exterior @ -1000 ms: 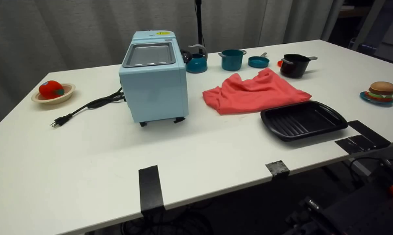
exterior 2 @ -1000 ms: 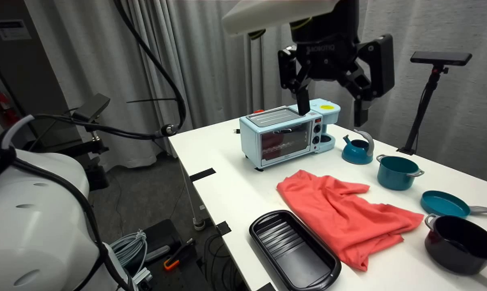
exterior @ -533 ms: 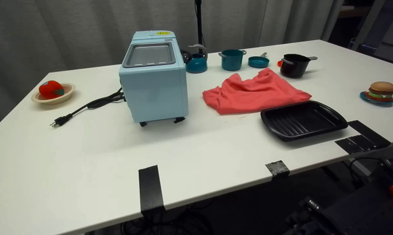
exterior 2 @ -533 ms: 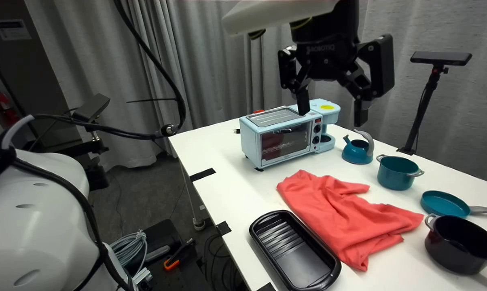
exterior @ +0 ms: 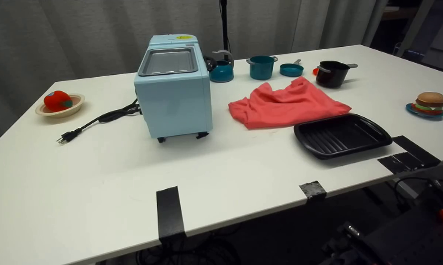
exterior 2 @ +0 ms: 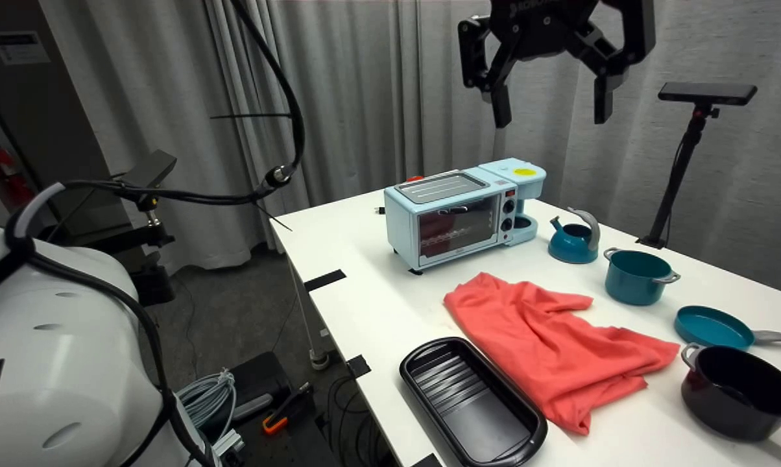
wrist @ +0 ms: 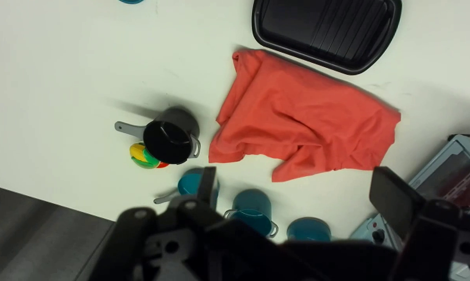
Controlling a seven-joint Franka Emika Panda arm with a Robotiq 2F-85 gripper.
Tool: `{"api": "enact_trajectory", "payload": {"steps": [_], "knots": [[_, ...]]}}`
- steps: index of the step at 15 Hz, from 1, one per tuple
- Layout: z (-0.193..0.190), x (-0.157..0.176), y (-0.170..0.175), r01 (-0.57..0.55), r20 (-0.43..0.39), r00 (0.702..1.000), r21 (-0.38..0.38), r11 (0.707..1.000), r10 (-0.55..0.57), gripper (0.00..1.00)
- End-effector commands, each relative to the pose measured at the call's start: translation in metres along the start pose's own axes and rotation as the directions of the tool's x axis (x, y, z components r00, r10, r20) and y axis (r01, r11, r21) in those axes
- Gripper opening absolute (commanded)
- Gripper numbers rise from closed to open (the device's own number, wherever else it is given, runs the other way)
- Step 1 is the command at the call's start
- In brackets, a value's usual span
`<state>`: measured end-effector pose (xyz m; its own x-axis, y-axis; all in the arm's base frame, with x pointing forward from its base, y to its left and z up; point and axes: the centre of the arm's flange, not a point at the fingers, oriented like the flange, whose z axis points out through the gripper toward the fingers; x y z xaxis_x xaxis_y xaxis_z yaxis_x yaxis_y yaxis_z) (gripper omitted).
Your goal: Fold the shirt
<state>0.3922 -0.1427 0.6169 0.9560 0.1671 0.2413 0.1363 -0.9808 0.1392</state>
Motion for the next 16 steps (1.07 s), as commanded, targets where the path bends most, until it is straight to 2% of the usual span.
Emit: {"api": "enact_trajectory", "payload": {"steps": [1,8,12,16], "knots": [[0.002,0.002,0.001,0.002,0.004,1.0,0.0,1.0,-0.002,1.0],[0.012,0.01,-0.003,0.009,0.024,1.0,0.005,1.0,-0.009,1.0],[0.064,0.04,-0.031,0.048,0.073,0.996,0.052,0.997,-0.052,1.0],[0.143,0.062,-0.084,0.112,0.128,0.983,0.145,0.983,-0.13,1.0]]}}
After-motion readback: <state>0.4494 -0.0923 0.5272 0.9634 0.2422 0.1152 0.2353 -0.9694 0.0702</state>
